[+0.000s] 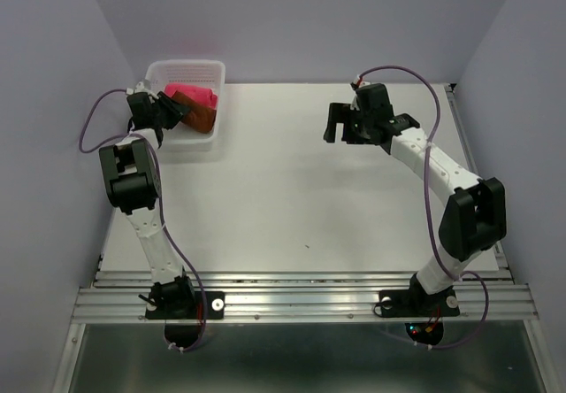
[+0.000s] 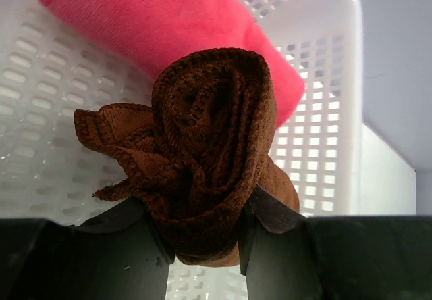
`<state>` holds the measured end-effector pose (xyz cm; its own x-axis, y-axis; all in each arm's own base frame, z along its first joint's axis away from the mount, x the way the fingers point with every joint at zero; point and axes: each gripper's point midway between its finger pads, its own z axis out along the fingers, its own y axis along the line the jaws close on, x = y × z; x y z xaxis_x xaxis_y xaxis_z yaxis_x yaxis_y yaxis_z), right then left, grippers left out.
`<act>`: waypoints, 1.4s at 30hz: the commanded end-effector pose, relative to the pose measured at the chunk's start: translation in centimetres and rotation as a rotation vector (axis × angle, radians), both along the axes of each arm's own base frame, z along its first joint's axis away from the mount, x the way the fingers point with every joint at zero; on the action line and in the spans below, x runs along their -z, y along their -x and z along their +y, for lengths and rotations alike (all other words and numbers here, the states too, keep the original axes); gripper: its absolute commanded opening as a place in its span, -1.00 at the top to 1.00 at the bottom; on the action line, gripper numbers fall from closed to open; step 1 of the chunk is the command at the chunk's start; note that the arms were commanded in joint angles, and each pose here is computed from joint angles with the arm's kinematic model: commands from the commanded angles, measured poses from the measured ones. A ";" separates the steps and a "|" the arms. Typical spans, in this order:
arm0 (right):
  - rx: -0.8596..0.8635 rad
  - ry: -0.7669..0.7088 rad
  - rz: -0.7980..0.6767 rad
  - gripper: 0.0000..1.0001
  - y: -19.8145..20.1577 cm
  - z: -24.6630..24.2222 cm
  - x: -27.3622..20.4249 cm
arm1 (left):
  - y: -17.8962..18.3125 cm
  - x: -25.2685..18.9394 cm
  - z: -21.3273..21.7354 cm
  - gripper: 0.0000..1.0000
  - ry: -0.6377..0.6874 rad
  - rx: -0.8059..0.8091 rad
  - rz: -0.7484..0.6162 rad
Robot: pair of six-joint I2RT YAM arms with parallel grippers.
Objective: Roll the towels
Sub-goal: Place the rolled towel into the container
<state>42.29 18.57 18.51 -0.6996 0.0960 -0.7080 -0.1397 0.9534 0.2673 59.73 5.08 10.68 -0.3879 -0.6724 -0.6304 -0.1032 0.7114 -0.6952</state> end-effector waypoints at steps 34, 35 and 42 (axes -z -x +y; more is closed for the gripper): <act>-0.015 -0.032 -0.086 -1.00 -1.5 0.4 -2.9 | 0.8 1.1 5.9 -0.43 -0.016 -0.292 0.247; -0.017 -0.033 -0.090 -1.00 -1.4 0.3 -3.1 | 1.0 0.7 5.9 -0.44 -0.017 -0.293 0.246; -0.034 -0.038 -0.098 -1.00 -0.9 0.4 -3.5 | 1.8 -2.6 5.6 -0.46 -0.002 -0.305 0.226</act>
<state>42.61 18.92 18.38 -0.7045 0.0895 -0.7040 -0.1533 0.9494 0.2740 58.46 9.22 7.02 -0.3737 -0.7765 -0.5073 -0.4667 0.6300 -0.6206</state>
